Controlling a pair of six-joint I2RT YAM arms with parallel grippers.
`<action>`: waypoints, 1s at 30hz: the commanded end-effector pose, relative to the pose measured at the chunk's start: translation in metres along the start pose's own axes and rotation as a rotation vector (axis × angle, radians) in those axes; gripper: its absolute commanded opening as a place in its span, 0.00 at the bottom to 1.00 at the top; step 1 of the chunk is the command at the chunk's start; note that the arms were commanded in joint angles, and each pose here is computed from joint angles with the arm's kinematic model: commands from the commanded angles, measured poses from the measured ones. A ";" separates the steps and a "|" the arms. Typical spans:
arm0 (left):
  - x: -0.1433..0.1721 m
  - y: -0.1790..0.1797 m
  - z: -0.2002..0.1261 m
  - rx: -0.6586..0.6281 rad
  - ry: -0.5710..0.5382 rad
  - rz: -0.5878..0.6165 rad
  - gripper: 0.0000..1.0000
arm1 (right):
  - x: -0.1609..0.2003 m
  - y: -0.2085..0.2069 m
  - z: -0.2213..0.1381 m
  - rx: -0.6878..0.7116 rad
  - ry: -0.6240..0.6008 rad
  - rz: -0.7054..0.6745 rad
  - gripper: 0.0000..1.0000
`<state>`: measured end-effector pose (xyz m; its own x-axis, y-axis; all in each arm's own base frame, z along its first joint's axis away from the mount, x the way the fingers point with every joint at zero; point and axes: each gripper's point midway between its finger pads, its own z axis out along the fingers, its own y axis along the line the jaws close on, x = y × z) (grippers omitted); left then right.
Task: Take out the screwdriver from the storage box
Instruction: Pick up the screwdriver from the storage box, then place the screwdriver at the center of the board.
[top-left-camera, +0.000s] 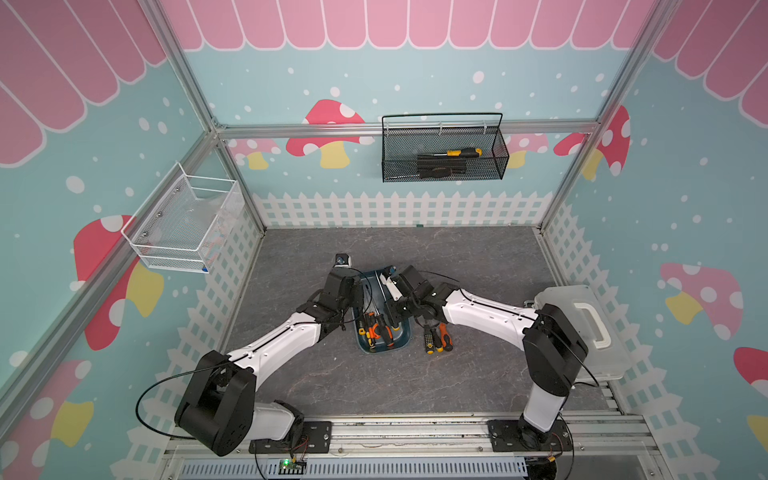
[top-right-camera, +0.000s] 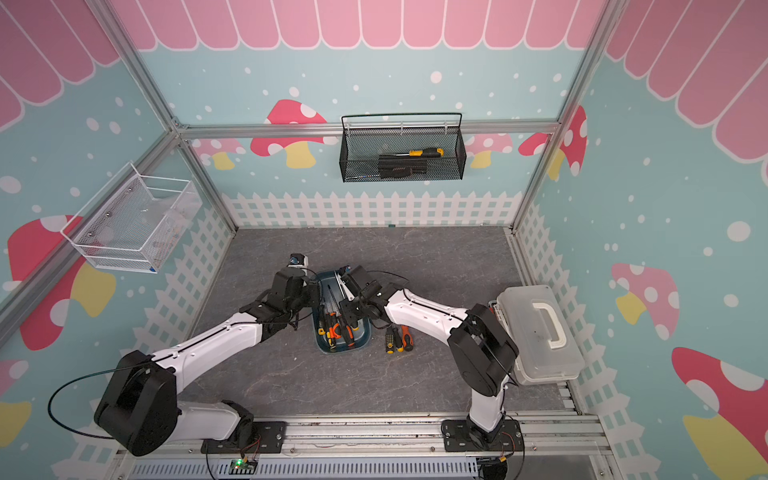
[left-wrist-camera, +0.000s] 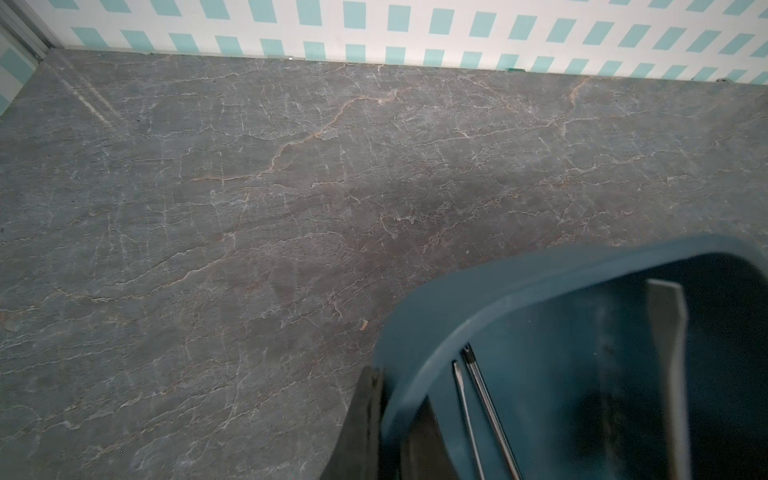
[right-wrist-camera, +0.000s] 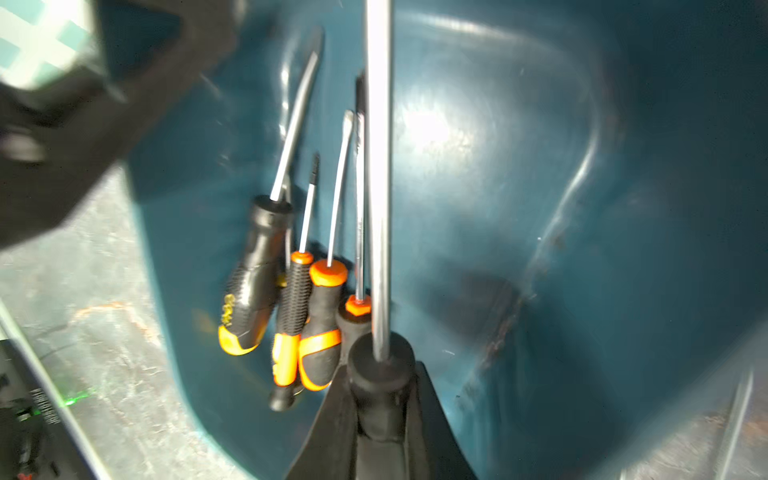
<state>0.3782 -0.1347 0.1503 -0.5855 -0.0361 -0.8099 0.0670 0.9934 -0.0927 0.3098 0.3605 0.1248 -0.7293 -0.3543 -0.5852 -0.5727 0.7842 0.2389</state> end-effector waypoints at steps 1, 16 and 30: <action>-0.019 -0.006 -0.006 0.029 -0.051 -0.006 0.00 | 0.000 -0.002 -0.016 0.001 -0.020 0.012 0.00; -0.016 -0.009 -0.004 0.051 -0.064 -0.020 0.00 | 0.053 -0.060 -0.100 0.144 0.010 0.033 0.00; -0.015 -0.013 -0.003 0.066 -0.061 -0.019 0.00 | 0.120 -0.128 -0.105 0.260 0.125 0.187 0.00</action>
<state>0.3777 -0.1394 0.1499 -0.5858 -0.0373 -0.8096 0.0866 0.9903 -0.1083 0.2582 0.1717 0.1138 -0.8538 -0.2331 -0.4655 -0.3311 0.9332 0.1400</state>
